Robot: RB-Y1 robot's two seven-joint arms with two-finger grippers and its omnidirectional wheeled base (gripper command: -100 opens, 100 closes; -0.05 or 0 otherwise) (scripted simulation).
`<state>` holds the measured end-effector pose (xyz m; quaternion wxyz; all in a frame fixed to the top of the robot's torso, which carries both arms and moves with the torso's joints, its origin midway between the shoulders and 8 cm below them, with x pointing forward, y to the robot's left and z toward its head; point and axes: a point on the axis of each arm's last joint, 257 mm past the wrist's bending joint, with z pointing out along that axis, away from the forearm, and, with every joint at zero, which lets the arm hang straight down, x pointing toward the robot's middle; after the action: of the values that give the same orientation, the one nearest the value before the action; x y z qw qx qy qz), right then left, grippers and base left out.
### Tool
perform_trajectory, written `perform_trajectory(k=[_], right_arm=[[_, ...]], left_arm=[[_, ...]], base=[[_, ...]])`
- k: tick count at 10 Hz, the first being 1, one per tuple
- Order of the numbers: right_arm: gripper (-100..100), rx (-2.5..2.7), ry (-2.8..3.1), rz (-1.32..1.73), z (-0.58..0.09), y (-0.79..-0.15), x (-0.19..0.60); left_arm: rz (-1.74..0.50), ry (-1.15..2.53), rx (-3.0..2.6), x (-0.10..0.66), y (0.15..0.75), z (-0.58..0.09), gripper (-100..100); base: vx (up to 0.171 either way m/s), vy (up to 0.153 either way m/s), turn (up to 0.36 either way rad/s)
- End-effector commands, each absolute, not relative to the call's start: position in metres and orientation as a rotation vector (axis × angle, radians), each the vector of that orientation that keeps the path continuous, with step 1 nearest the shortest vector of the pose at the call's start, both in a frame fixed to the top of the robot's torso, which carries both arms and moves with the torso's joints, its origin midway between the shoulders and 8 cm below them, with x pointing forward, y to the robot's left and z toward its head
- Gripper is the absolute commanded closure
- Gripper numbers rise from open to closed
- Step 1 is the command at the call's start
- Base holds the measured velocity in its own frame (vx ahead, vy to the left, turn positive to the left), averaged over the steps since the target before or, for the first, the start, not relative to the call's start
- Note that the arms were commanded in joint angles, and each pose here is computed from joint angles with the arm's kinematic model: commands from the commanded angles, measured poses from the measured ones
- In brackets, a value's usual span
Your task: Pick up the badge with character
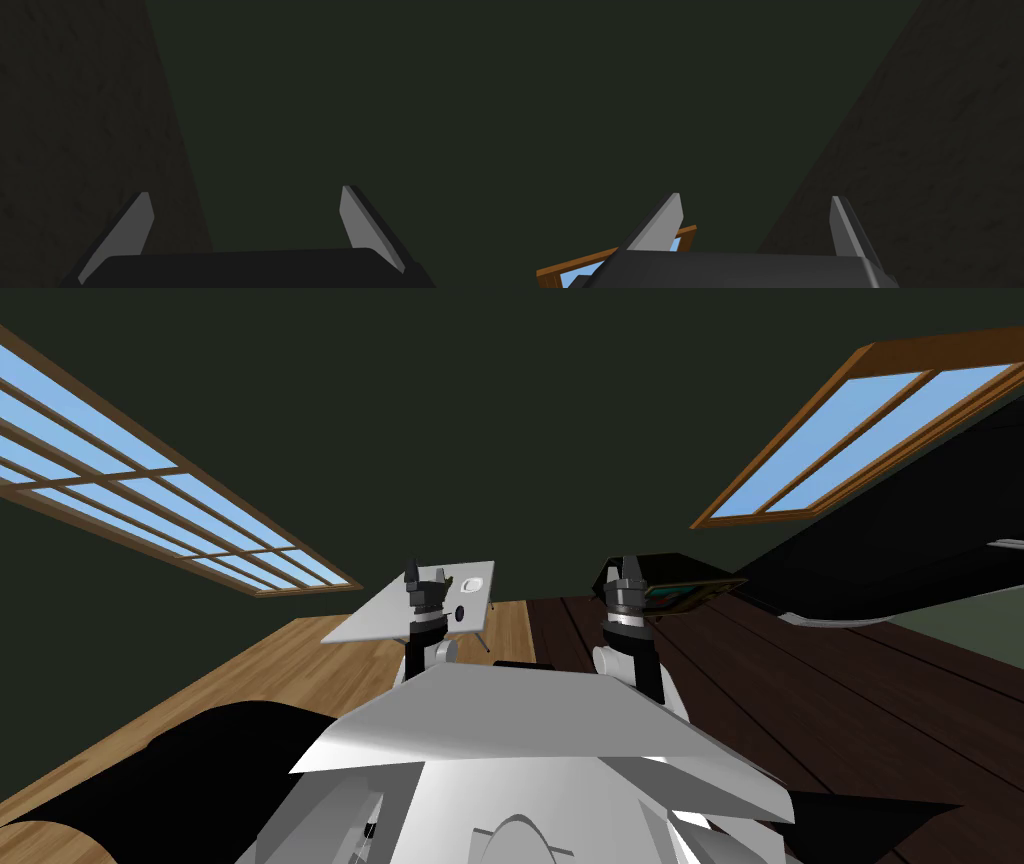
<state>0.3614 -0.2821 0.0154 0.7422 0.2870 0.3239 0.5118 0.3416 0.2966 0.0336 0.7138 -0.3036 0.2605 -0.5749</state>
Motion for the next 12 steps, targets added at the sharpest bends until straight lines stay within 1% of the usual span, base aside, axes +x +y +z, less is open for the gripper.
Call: perform_trajectory(k=[1,6,7,10,11,12], right_arm=[[0,0.629,0.71,1.122,0.015,-0.282,0.361],[0,0.629,0.71,1.122,0.015,-0.282,0.361],[0,0.629,0.71,1.122,0.015,-0.282,0.361],[0,0.629,0.71,1.122,0.015,-0.282,0.361],[0,0.629,0.71,1.122,0.015,-0.282,0.361],[0,0.629,0.71,1.122,0.015,-0.282,0.361]], left_arm=[[-1.275,0.615,-0.661,0.345,0.293,0.029,-100],[-1.272,0.815,-0.665,0.362,0.28,-0.014,-100],[-1.272,0.82,-0.661,0.362,0.28,-0.014,-100],[-1.256,0.978,-0.697,0.372,0.276,-0.06,-100],[-1.255,0.989,-0.688,0.372,0.275,-0.06,-100],[-1.246,1.045,-0.704,0.374,0.274,-0.077,-100]], base=[[0.0,0.0,0.0],[-0.01,-0.003,-0.017],[-0.013,-0.001,-0.008],[-0.017,-0.001,-0.02],[-0.018,0.001,-0.009],[-0.012,0.0,-0.016]])
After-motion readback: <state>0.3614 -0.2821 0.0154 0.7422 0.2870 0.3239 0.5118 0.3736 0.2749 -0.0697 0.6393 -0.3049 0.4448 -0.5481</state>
